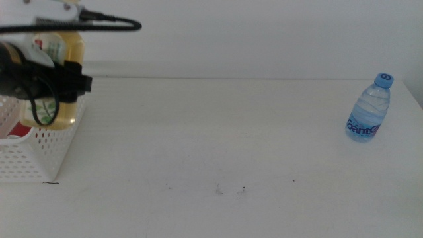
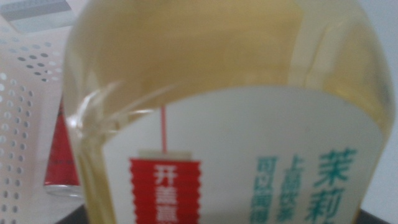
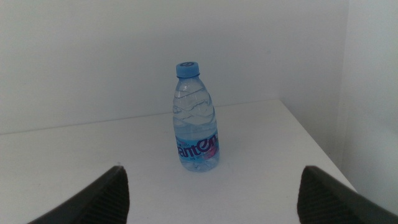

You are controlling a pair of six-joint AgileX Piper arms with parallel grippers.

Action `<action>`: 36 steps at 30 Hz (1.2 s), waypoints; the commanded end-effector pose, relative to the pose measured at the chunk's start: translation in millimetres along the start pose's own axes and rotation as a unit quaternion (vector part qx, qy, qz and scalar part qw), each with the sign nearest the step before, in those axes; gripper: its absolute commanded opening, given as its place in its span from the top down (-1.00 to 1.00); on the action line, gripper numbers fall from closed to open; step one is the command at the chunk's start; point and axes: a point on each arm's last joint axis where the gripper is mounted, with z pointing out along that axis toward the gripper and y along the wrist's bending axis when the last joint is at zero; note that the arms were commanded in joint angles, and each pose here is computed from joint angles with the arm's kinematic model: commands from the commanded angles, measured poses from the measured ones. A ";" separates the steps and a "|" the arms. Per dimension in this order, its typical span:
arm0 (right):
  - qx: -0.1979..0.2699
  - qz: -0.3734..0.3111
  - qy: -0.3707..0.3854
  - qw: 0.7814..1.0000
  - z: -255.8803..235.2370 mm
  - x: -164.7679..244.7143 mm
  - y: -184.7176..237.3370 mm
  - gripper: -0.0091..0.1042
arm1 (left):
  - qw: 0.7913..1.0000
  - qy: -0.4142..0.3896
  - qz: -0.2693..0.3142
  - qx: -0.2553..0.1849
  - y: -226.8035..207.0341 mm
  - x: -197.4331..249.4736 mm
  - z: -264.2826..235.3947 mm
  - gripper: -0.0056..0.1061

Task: Use arms to grab the bottles and put them into the dustbin to the left of the table.

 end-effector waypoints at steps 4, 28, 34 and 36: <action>0.001 -0.007 -0.006 1.000 -0.1 0.0 -0.2 -0.78 | 0.998 -0.063 0.017 0.006 0.9 -31.4 -31.6 -0.07; 0.001 -0.007 -0.006 1.000 -0.1 0.0 -0.2 -0.78 | 0.994 0.089 -0.068 0.012 139.2 -63.4 32.6 0.37; 0.001 -0.007 -0.006 1.000 -0.1 0.0 -0.2 -0.78 | 0.983 0.165 -0.068 0.041 144.4 -44.2 81.4 0.37; 0.001 -0.007 -0.006 1.000 -0.1 0.0 -0.2 -0.78 | 0.980 0.180 -0.070 0.047 145.8 -38.9 94.8 0.37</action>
